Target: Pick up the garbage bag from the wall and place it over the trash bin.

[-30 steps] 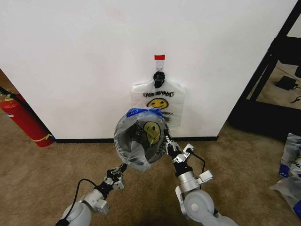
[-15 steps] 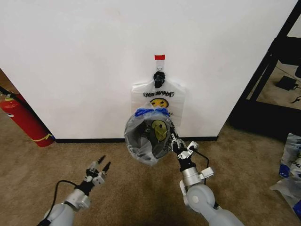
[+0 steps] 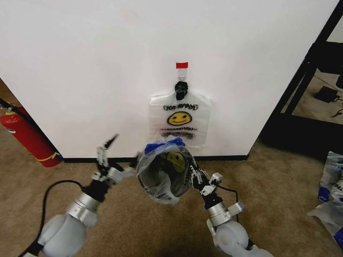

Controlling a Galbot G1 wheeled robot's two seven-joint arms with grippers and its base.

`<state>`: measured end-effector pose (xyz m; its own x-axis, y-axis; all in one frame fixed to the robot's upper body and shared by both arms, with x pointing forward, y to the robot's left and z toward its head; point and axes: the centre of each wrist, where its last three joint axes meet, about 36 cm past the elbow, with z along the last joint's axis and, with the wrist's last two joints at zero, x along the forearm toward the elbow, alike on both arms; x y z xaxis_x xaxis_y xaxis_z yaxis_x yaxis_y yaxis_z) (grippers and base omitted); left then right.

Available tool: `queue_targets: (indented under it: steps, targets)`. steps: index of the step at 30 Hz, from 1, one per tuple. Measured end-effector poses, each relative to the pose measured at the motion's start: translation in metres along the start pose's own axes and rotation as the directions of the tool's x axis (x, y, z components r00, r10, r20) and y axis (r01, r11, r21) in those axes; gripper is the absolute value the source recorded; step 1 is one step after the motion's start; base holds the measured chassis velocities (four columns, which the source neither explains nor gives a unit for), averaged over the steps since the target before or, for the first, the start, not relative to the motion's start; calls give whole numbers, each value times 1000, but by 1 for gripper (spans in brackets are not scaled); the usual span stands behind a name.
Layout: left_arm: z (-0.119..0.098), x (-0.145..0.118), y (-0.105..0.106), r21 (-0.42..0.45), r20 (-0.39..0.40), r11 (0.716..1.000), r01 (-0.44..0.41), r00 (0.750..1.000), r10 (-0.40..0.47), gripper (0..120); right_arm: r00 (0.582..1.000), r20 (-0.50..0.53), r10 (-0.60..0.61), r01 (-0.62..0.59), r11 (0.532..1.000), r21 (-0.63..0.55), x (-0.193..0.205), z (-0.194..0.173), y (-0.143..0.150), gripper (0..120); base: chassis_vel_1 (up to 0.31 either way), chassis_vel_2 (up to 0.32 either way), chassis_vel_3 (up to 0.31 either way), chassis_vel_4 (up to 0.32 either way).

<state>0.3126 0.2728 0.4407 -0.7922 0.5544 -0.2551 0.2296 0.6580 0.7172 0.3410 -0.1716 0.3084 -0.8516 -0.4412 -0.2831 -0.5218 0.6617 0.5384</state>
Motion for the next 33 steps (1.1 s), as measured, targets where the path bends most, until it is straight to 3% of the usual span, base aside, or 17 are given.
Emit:
queue_targets:
  steps: [9,16,27,31,33]
  targets:
    - [22,2,-4,57,-68,998,30,997,-26,97,995,-42,-88,88,996,9,10,12,7,1,0,0,0,0]
    - [29,5,-1,30,-129,999,39,991,-35,70,991,-47,-122,123,992,18,9,13,11,1,0,0,0,0]
    - [0,-1,18,15,-91,998,56,994,-54,29,991,-48,-129,131,990,45,12,11,7,1,0,0,0,0]
    - [0,-2,18,15,-96,999,48,994,-46,18,990,-49,-130,132,990,47,13,10,6,1,0,0,0,0]
    - [7,-3,16,17,-115,999,40,993,-38,7,989,-51,-136,138,989,47,14,9,6,1,0,0,0,0]
